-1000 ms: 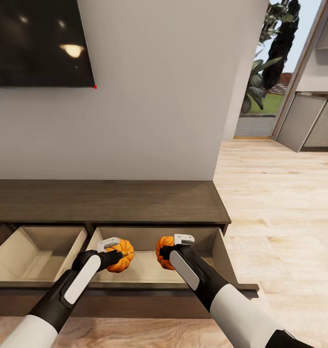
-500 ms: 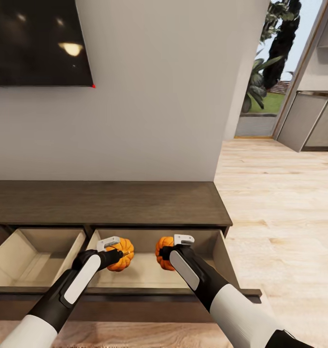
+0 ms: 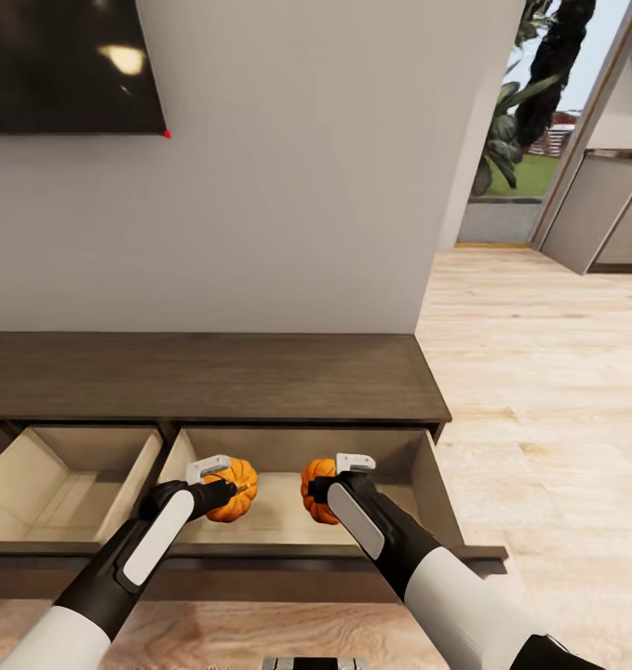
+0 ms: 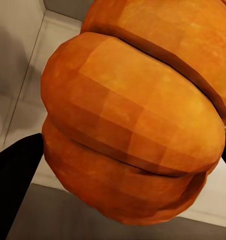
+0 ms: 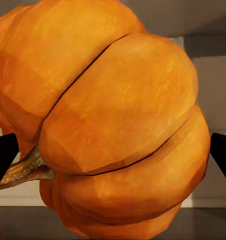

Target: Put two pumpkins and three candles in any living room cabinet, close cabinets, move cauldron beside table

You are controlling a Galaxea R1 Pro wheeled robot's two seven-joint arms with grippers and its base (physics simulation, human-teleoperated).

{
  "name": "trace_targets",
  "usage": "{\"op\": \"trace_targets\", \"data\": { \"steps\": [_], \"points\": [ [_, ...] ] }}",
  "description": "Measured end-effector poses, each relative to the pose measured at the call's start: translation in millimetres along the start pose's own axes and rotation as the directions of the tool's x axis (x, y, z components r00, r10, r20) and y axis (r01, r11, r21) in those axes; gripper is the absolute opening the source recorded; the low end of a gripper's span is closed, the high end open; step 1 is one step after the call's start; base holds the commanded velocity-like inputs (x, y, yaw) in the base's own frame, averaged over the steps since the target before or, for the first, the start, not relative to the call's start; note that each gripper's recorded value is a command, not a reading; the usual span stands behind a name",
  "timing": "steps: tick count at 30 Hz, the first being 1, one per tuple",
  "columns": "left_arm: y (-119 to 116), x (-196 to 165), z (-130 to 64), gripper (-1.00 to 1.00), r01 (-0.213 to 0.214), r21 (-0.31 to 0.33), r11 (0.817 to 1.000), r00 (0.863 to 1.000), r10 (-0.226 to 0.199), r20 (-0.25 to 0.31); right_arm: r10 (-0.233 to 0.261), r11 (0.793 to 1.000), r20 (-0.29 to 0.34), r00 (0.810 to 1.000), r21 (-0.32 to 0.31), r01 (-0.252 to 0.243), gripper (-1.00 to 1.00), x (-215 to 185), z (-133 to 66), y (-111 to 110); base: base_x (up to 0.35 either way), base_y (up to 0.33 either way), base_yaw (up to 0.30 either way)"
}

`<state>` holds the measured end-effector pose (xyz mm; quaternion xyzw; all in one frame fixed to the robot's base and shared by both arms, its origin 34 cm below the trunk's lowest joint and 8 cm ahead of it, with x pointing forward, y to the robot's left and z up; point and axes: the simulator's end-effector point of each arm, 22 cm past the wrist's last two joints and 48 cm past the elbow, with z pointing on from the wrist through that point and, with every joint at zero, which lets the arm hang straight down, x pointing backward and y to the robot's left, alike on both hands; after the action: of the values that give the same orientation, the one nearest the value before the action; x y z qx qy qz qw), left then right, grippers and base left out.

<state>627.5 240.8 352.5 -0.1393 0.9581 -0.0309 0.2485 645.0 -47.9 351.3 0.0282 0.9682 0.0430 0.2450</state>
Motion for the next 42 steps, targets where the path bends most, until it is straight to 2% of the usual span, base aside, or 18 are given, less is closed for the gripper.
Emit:
{"op": "trace_targets", "data": {
  "steps": [9, 28, 29, 39, 40, 42],
  "points": [
    [3, 14, 15.1, -1.0, -0.001, -0.008, 1.0, 0.999, 0.001, -0.034, 0.003, 1.0, -0.034, 0.999, 0.003, -0.003, -1.0, 15, 16.0, -2, 0.0, 0.0, 0.0],
    [5, 15, 17.7, -1.0, 0.008, -0.009, 1.0, 0.999, -0.009, -0.036, 0.004, 1.0, -0.041, 0.999, 0.003, -0.004, -1.0, 18, 19.4, -3, 0.0, 0.0, 0.0],
    [6, 14, 17.7, -1.0, 0.009, -0.01, 1.0, 0.999, -0.01, -0.035, 0.003, 1.0, -0.041, 0.999, 0.004, -0.003, 1.0, 18, 19.4, -3, 0.0, 0.0, 0.0],
    [8, 12, 17.4, -1.0, 0.015, -0.011, 1.0, 0.999, -0.016, -0.033, 0.004, 1.0, -0.04, 0.999, 0.003, -0.004, 1.0, 18, 19.2, -2, 0.0, 0.0, 0.0],
    [8, 12, 17.4, 1.0, 0.016, -0.01, 1.0, 0.999, -0.016, -0.032, 0.004, 1.0, -0.04, 0.999, 0.003, -0.004, 1.0, 18, 19.2, -2, 0.0, 0.0, 0.0],
    [8, 12, 17.4, 1.0, 0.016, -0.011, 1.0, 0.999, -0.016, -0.032, 0.004, 1.0, -0.04, 0.999, 0.003, -0.004, 1.0, 18, 19.2, -2, 0.0, 0.0, 0.0]
  ]
}}
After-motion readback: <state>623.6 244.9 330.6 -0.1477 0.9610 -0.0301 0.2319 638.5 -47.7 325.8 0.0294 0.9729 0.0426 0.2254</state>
